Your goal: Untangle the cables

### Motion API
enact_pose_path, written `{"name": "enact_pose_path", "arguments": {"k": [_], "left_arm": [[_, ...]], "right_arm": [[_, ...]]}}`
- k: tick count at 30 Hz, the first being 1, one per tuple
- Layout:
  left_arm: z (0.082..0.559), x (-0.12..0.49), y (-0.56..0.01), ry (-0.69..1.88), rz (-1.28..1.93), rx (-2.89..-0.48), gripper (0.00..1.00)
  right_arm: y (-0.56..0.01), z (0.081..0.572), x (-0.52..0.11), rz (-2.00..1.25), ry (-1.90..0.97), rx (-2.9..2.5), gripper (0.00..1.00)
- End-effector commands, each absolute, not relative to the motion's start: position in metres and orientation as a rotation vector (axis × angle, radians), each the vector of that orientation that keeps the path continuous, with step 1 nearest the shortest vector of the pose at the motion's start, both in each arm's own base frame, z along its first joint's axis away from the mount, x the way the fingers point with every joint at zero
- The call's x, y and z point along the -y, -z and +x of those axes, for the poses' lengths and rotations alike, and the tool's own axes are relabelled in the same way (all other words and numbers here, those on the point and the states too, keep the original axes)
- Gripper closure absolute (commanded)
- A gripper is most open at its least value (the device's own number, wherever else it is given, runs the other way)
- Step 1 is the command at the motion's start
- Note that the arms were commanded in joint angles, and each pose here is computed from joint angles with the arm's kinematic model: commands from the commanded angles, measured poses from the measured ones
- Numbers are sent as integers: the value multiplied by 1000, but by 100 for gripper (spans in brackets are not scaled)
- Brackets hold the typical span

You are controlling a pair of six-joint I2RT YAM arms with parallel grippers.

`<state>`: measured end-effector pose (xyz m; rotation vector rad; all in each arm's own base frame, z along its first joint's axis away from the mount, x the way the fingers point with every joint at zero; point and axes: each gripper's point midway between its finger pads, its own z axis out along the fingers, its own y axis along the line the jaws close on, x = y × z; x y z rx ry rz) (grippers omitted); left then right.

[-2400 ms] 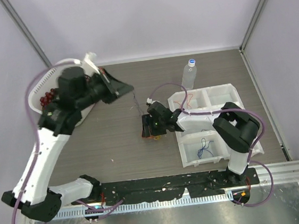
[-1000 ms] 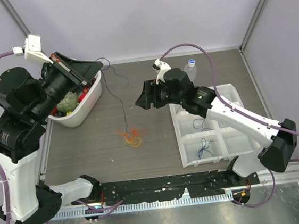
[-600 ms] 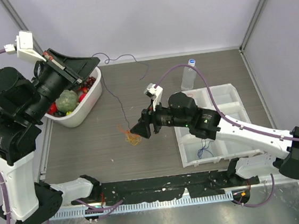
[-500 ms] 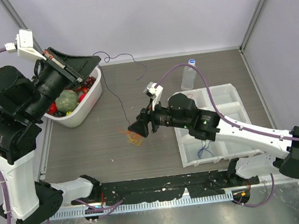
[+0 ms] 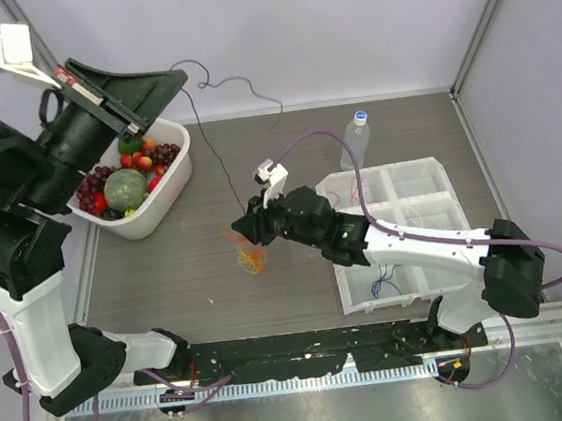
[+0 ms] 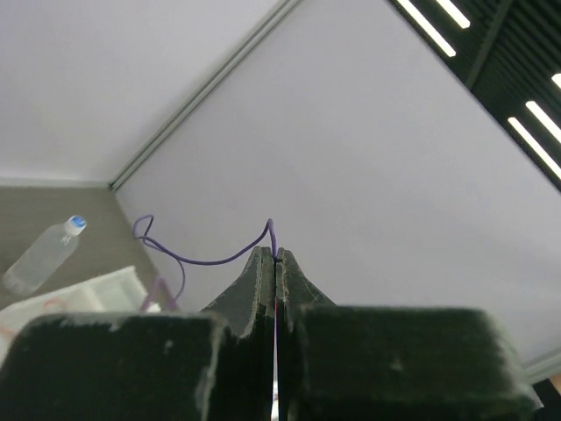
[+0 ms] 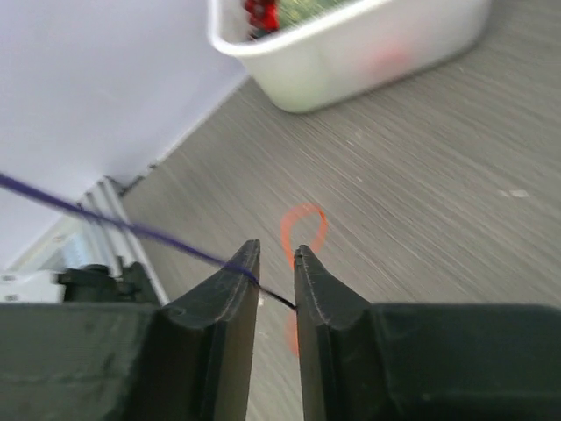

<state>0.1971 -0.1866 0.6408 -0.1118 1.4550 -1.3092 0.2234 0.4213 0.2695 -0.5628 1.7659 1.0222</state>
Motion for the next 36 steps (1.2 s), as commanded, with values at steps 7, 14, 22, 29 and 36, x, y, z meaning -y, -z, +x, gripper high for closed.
{"name": "enact_pose_path", "arguments": {"k": [7, 14, 22, 29, 36], "left_arm": [[116, 156, -767, 1558, 18, -947, 100], [126, 145, -755, 1437, -35, -977, 100], [172, 149, -691, 1247, -128, -1218, 100], [210, 166, -612, 1126, -164, -1491, 100], [219, 228, -497, 1229, -15, -1991, 100]], "right_arm": [[-135, 253, -421, -474, -798, -1959, 82], [-110, 257, -393, -434, -729, -2017, 71], [-175, 246, -345, -438, -621, -2013, 47], [-261, 226, -296, -393, -640, -1925, 31], [-374, 209, -272, -410, -729, -1765, 28]]}}
